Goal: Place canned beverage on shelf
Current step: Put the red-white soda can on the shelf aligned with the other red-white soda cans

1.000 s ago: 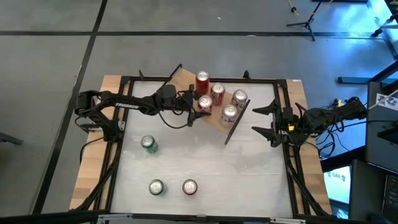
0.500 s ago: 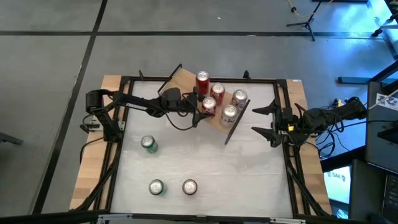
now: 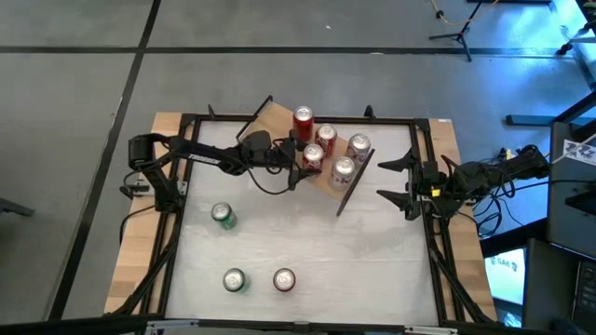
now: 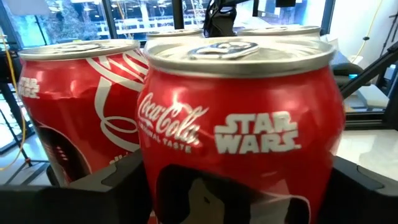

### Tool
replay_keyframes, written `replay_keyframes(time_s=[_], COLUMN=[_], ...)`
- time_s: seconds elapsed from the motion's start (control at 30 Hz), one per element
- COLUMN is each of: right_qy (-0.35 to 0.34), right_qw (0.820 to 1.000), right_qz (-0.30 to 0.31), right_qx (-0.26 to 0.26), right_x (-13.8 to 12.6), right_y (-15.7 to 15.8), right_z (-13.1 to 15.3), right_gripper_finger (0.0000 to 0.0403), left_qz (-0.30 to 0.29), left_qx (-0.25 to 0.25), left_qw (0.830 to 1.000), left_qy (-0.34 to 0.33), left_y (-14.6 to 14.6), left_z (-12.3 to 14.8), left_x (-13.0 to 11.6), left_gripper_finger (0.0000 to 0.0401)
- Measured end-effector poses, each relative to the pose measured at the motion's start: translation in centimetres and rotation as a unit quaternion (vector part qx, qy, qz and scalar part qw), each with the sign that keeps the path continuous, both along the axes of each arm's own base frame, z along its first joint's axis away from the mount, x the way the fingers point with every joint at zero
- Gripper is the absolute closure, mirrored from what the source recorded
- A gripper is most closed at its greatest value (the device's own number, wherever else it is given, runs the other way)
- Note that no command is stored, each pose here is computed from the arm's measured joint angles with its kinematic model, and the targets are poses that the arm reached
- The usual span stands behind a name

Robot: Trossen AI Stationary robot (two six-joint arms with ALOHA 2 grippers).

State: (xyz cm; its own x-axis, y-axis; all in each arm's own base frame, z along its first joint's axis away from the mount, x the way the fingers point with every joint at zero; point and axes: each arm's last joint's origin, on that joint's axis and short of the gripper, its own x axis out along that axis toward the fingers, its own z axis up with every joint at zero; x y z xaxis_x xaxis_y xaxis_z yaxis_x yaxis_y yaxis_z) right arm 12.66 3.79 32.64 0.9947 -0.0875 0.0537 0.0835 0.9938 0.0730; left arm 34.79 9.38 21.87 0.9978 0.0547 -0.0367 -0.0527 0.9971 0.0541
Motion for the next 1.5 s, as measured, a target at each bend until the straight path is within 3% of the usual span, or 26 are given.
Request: replay_keyframes(time_s=[0.87, 1.23, 1.5], right_qy=[0.004, 0.004, 0.004], right_qw=[1.000, 1.000, 1.000], right_qz=[0.000, 0.000, 0.000], right_qx=[-0.002, -0.001, -0.001], right_x=[0.00, 0.00, 0.00], right_y=[0.00, 0.00, 0.00], right_z=[-0.08, -0.09, -0.08], right_gripper_finger=[0.0054, 0.0054, 0.0054], left_qz=[0.025, 0.025, 0.025], left_qx=[-0.002, -0.003, -0.003], left_qw=[1.000, 1.000, 1.000], left_qy=[0.001, 0.001, 0.001], left_y=[0.13, 0.14, 0.14], left_z=[-0.02, -0.02, -0.03], left_x=[-0.01, -0.01, -0.01], left_gripper_finger=[0.0073, 0.0031, 0.0026])
